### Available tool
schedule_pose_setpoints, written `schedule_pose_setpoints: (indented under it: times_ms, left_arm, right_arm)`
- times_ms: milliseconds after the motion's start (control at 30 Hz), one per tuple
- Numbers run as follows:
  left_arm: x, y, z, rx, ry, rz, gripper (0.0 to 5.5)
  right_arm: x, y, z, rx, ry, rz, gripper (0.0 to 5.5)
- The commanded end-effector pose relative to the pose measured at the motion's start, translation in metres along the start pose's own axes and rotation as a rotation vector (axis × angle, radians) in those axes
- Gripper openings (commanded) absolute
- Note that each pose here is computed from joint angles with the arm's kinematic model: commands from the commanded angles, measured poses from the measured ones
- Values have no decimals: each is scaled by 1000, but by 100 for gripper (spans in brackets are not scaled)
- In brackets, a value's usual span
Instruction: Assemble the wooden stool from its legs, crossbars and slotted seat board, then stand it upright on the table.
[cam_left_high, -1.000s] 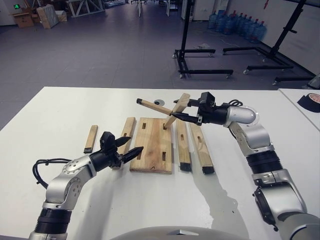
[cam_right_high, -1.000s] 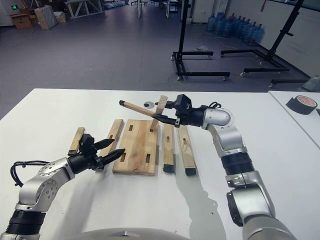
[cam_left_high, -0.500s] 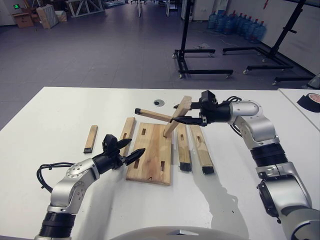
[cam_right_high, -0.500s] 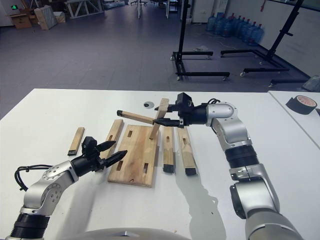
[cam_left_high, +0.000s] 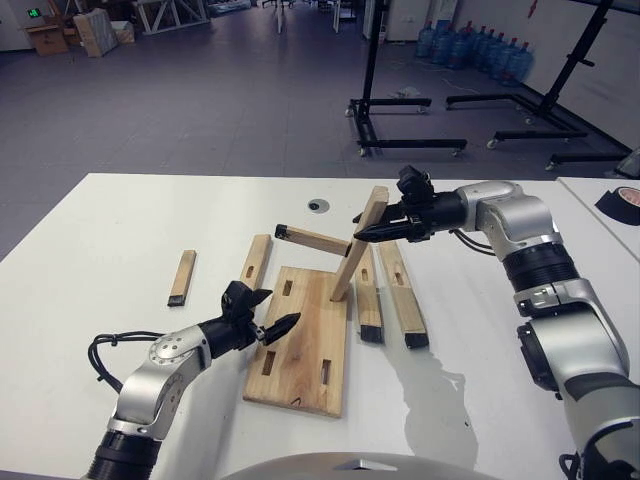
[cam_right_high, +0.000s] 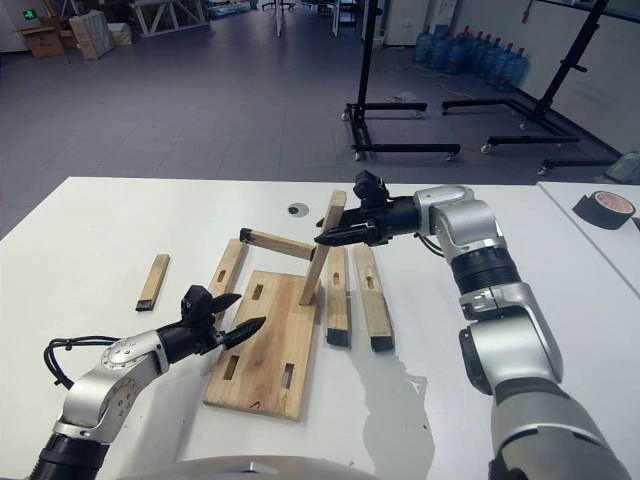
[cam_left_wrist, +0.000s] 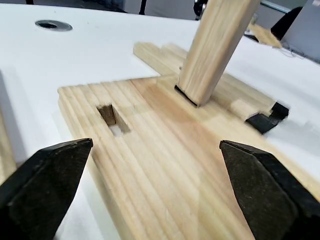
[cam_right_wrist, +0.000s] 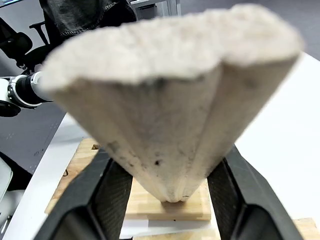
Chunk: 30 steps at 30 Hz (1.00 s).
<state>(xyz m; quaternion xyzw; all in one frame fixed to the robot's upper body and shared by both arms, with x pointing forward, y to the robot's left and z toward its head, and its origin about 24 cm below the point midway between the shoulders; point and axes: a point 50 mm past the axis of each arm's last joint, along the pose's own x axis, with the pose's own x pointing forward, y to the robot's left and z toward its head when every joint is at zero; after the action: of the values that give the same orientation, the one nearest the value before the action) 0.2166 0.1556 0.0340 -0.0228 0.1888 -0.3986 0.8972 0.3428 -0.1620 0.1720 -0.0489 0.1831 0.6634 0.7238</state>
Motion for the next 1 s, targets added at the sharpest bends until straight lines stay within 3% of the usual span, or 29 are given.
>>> schedule_pose_setpoints:
  times_ms: [33,400,500,767,1000]
  left_arm:
    - [4,-3,-12,66,128,10,466]
    - [6,-9,-18,63,152,40,466]
    - [7,-7,-18,63,153,42,466]
    - [8,-2,-15,72,152,40,466]
    - [6,2,-9,75,125,67,466]
  right_arm:
    - [10,-4,-11,-20,102,-18,202]
    - [28,-1,-33,65,123,13,202]
    - [28,-4,-29,51,97,-36,281]
    - [10,6,-31,0,-43,-163,407]
    - [-3,20,-37,-14,-90,-229,407]
